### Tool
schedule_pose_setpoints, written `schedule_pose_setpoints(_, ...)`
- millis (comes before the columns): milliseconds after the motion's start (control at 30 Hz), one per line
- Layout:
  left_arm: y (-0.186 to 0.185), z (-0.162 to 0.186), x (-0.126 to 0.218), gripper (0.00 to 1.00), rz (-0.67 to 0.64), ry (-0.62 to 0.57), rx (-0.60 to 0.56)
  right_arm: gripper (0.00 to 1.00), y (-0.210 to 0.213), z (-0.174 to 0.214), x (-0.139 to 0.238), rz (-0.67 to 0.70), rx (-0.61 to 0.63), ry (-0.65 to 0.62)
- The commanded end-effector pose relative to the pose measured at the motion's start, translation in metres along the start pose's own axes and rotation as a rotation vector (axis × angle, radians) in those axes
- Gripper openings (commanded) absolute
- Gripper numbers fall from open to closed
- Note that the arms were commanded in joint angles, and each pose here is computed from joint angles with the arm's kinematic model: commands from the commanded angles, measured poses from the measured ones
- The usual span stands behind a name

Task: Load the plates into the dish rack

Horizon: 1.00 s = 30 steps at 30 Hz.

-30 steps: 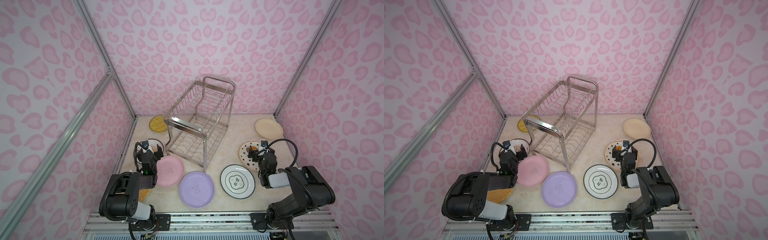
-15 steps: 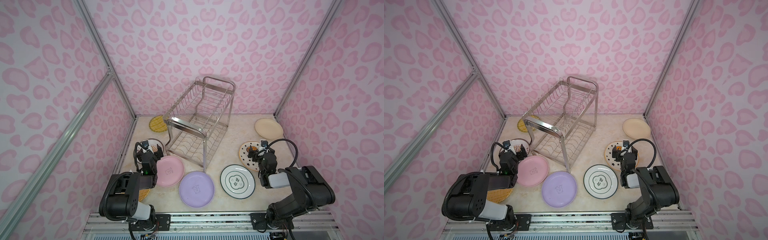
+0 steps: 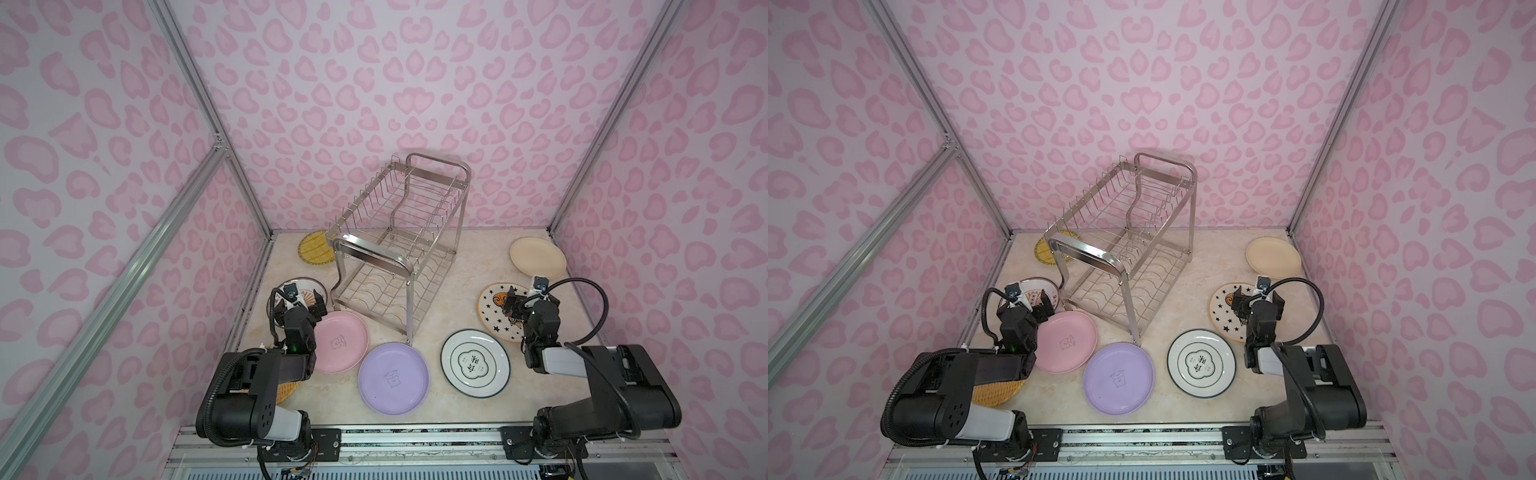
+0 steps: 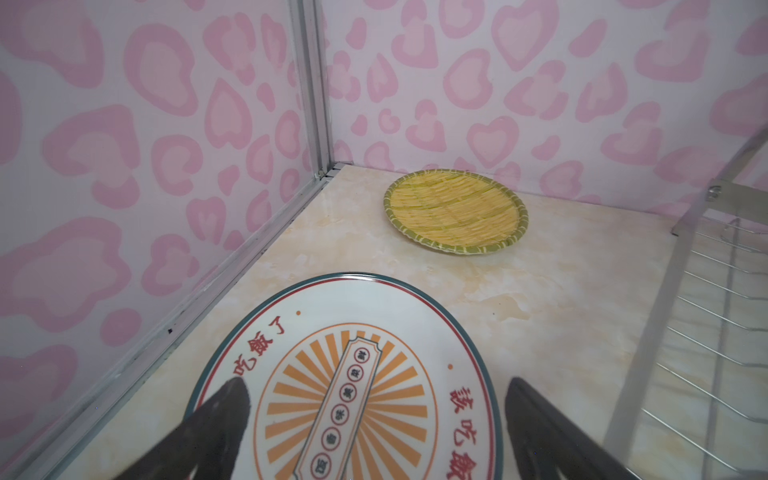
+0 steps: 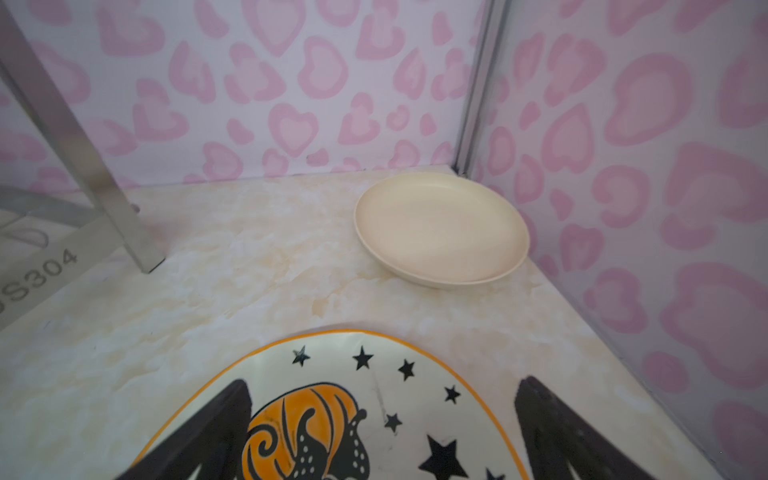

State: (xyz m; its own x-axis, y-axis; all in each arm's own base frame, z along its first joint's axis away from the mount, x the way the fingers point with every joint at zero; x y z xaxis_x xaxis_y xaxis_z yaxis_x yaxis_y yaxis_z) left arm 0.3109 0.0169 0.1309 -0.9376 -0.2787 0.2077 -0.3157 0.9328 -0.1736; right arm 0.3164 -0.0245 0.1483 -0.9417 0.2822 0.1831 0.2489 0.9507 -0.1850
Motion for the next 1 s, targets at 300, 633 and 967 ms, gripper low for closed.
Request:
schedule_pose_setpoints(300,0.008,-0.113,0.002,0.97,-0.354,-0.016,0.197,1.00,-0.017,-0.053,0.036,0.013,-0.404,-0.015)
schedule_pose_setpoints(633,-0.010,-0.088,0.098,0.97,0.055,0.246,0.543,1.00,-0.019,-0.069,0.038,-0.261,-0.755,-0.002)
schedule_pose_setpoints(967,-0.055,-0.064,0.167,0.98,0.507,0.405,0.387,1.00,0.039,-0.069,0.025,-0.291,-0.585,-0.052)
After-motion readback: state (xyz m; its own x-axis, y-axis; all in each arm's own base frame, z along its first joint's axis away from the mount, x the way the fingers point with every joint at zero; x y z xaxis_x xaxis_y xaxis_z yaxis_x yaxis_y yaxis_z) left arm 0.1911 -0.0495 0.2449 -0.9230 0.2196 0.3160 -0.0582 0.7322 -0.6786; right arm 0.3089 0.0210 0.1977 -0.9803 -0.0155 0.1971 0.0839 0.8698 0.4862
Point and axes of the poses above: each gripper's point midway between its finger pads, its own x axis back along the fingers, its own y axis along the line the jaws close on, z = x × y, the point moved 6 cm from there along x, back along the fingers, and after that the axes turned 10 degrees about x, right-handed, at the moved point
